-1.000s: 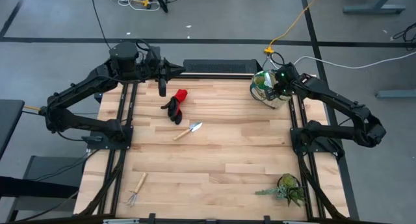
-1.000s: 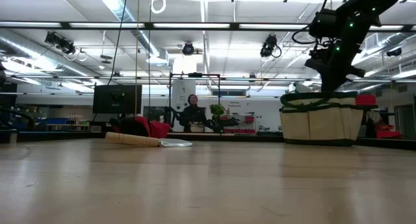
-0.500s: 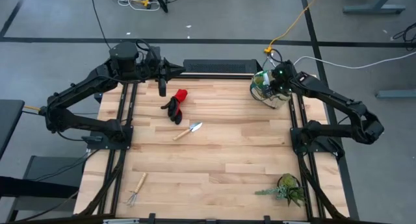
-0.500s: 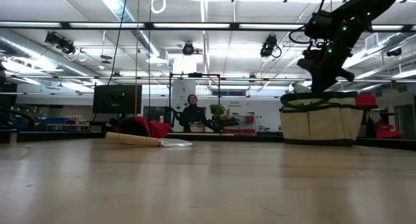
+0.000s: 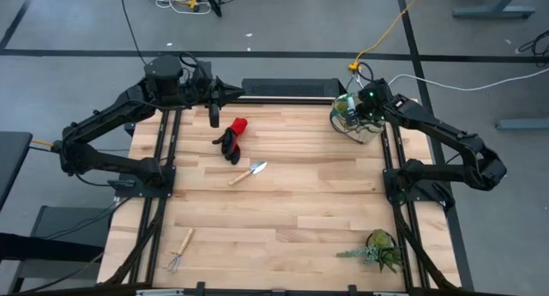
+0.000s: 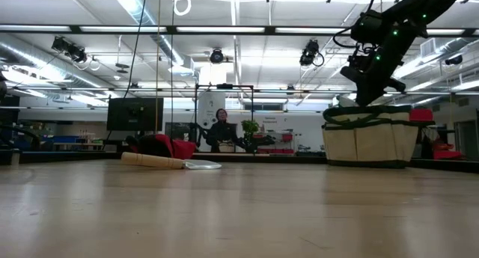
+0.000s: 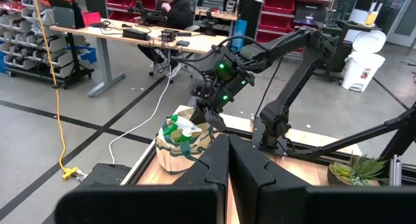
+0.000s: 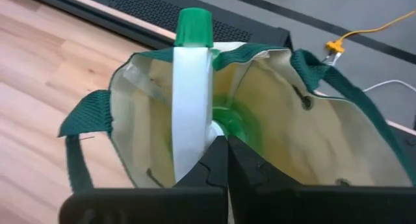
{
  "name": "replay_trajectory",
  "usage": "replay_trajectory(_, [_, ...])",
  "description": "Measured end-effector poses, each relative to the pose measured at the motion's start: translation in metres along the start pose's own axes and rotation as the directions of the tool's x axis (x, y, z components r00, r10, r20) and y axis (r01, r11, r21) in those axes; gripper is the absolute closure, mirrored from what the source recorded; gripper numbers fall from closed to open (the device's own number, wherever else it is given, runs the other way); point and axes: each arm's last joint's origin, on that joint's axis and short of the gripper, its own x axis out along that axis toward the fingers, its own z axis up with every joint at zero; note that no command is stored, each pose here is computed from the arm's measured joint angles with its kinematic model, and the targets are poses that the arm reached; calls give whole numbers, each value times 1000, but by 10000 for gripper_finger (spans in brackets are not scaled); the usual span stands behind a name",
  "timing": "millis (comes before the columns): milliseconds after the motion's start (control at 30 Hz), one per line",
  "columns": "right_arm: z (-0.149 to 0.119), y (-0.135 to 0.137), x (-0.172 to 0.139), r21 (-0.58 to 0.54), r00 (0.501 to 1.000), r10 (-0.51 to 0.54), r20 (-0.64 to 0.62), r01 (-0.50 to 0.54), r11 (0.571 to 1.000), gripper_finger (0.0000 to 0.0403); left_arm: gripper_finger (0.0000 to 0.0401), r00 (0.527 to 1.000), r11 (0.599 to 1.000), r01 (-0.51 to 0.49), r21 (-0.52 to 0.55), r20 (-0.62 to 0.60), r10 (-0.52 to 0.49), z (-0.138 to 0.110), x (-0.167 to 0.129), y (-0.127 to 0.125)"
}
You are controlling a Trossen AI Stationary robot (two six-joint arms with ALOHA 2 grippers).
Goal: Pick & Place Garden tools in Gardening bag
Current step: Put the green spray bottle into the gardening bag
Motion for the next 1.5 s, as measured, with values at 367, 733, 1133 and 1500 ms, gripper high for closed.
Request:
replay_trajectory(367, [-10, -5, 0, 1, 994, -43, -102, 43, 999, 403, 387, 1000, 1000, 0, -1, 0, 0, 0, 0, 0])
replay_trajectory(733, [-11, -2, -1, -66, 984, 113, -134, -123, 990, 403, 387, 1000, 1000, 0, 0, 0, 0, 0, 0, 0])
replay_trajectory(1133, [1, 0, 0, -42, 992, 126, -12, -126, 991, 403, 387, 1000, 1000, 0, 0, 0, 0, 0, 0, 0])
replay_trajectory(1500, [3, -2, 0, 6, 997, 78, 14, -78, 997, 403, 387, 1000, 1000, 0, 0, 0, 0, 0, 0, 0])
